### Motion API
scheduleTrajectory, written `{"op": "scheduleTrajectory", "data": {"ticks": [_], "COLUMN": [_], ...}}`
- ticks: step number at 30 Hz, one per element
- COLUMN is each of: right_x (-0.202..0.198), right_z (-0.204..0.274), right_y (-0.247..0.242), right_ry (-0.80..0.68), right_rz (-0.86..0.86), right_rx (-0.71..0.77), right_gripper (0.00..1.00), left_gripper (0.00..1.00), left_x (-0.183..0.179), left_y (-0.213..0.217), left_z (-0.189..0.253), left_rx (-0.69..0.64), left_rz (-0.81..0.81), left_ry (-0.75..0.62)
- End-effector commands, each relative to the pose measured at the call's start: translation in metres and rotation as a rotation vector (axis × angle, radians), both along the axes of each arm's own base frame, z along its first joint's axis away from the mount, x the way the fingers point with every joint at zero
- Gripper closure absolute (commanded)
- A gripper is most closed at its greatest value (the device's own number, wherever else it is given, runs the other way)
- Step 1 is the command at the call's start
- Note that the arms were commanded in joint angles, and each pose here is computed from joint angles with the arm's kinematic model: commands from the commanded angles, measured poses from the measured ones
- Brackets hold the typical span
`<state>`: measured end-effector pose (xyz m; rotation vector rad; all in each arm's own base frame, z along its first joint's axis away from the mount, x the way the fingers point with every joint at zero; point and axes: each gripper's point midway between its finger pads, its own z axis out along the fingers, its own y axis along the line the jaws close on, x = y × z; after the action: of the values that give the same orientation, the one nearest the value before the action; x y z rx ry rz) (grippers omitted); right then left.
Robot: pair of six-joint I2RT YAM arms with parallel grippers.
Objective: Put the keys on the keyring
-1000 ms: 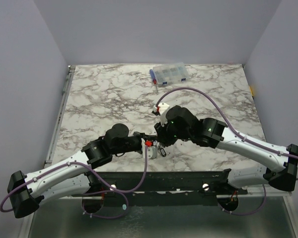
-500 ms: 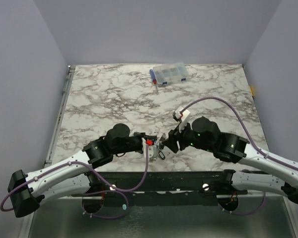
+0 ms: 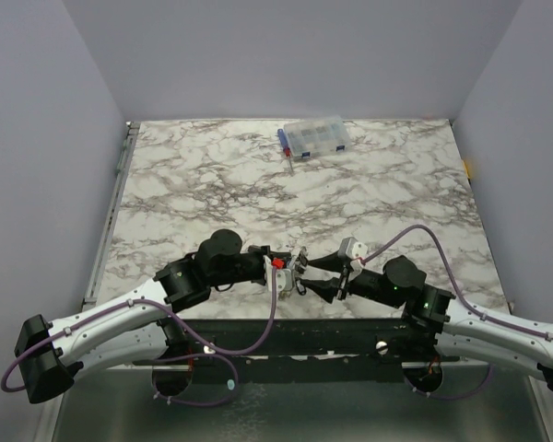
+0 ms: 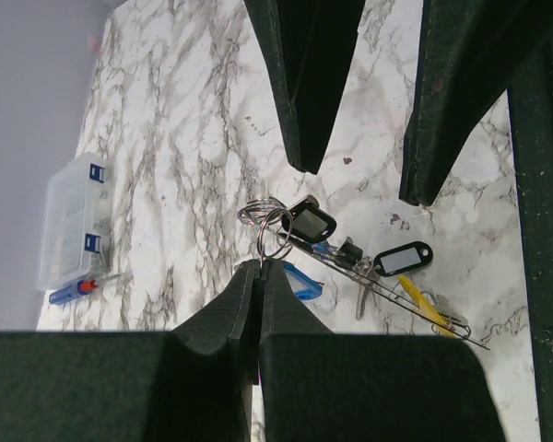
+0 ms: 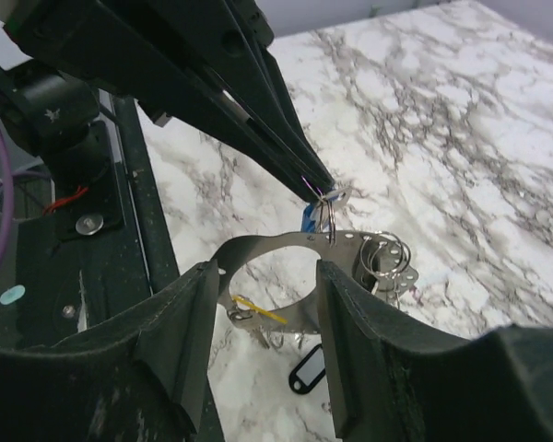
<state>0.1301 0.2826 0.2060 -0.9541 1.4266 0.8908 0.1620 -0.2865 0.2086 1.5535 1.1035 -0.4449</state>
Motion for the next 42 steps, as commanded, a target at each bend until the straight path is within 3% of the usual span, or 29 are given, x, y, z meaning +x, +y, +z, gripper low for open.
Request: {"op": "scheduleTrajectory", "data": {"ticks": [1,9,13,16,26,42], "right_x": [-0.002,0.013,0.019,0.024,0.035,0.042], "right_z": [0.037,0.034,0.027,0.022,0.006,-0.005], "right_y": [0.009,0.007,0.007,0.005,0.005,0.015], "right_ry": [-0.180,-0.228,-0.225,-0.214,-0.193,-0.185], "right_rz": [0.049,-0.021,-0.052,-0.085,-0.135,-0.138], "right_rx": [0.152,0.169,0.145,0.135,0.097,0.049], "right_gripper": [0.48,0.62,0.60,0.53,0.52,0.69], "left_gripper": [1.00,1.00,1.00,1.00,1.00,1.00], "left_x": [0.002,0.001,0.001,0.001,0.001,0.000], "left_y": [-0.004,-0.004,-0.004,-0.004,-0.005,-0.005], "left_z": [0.017,0.017,0.016,0.016,0.017,0.018], "left_rx": [-0.051,-0.051,-0.049,-0.049,-0.052,-0.057], "left_rz": [0.005,0.002,0.001,0.001,0.001,-0.002], "left_ry": [-0.025,-0.023,-0.021,-0.020,-0.018,-0.019]}}
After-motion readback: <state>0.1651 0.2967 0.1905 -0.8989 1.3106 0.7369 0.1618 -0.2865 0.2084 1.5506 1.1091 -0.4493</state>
